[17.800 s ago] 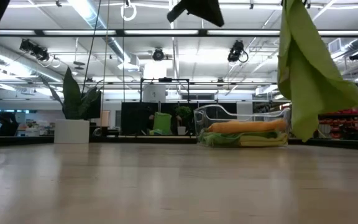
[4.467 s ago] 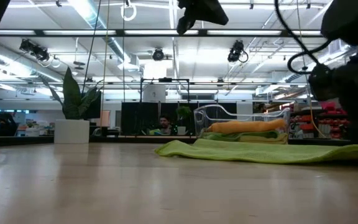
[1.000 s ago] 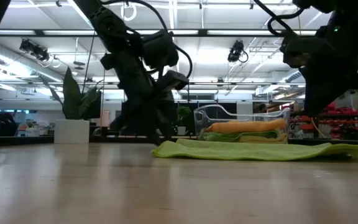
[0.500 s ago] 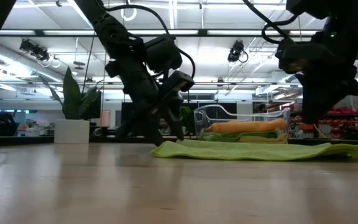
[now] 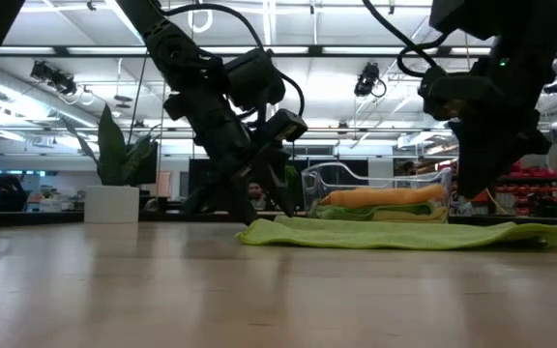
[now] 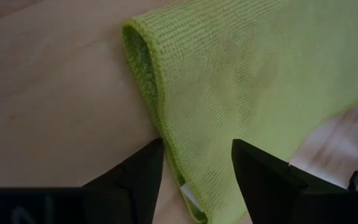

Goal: Fold microfiber towels
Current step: Fold the light green towel

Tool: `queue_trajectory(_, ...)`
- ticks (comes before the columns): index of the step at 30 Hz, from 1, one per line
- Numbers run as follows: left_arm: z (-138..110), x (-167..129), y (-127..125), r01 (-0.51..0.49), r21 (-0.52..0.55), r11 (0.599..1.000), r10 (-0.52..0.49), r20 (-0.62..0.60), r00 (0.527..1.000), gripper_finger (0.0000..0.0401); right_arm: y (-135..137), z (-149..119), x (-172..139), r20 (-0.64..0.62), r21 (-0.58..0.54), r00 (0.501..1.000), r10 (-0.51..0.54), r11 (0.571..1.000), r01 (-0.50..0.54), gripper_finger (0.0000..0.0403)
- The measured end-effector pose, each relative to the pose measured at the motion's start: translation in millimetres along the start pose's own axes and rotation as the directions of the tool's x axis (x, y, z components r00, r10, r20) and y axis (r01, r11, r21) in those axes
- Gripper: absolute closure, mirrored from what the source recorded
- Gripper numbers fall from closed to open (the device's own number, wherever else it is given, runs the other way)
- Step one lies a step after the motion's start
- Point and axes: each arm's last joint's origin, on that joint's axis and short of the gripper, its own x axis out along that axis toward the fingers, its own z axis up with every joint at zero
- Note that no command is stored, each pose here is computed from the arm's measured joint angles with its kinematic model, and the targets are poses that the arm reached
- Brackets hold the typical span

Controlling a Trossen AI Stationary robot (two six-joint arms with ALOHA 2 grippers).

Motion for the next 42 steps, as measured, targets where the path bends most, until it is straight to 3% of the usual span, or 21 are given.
queue_trajectory(8, 0, 11, 3, 0.009, -0.027, 1.000, -0.009, -0.003, 1.000, 0.0197, 0, 6, 2, -0.009, -0.022, 1.000, 0.017, 1.000, -0.017, 0.0350)
queue_trajectory(22, 1, 22, 1, 0.059, -0.052, 0.997, -0.057, 0.038, 0.998, 0.0226, -14, 0, 16, -0.052, 0.000, 0.999, -0.001, 1.000, 0.001, 0.0351)
queue_trajectory(28, 2, 27, 2, 0.064, -0.041, 0.997, -0.061, 0.060, 0.996, 0.0273, -21, -9, 27, -0.090, 0.047, 0.995, 0.035, 0.998, -0.031, 0.0351)
queue_trajectory(36, 5, 29, 0, 0.064, 0.014, 0.998, -0.065, 0.129, 0.989, 0.0386, -26, -12, 31, -0.097, 0.055, 0.995, 0.031, 0.998, -0.026, 0.0351)
queue_trajectory(42, 3, 28, -4, 0.069, 0.030, 0.997, -0.073, 0.153, 0.986, 0.0393, -26, -12, 31, -0.097, 0.056, 0.995, 0.032, 0.998, -0.026, 0.0351)
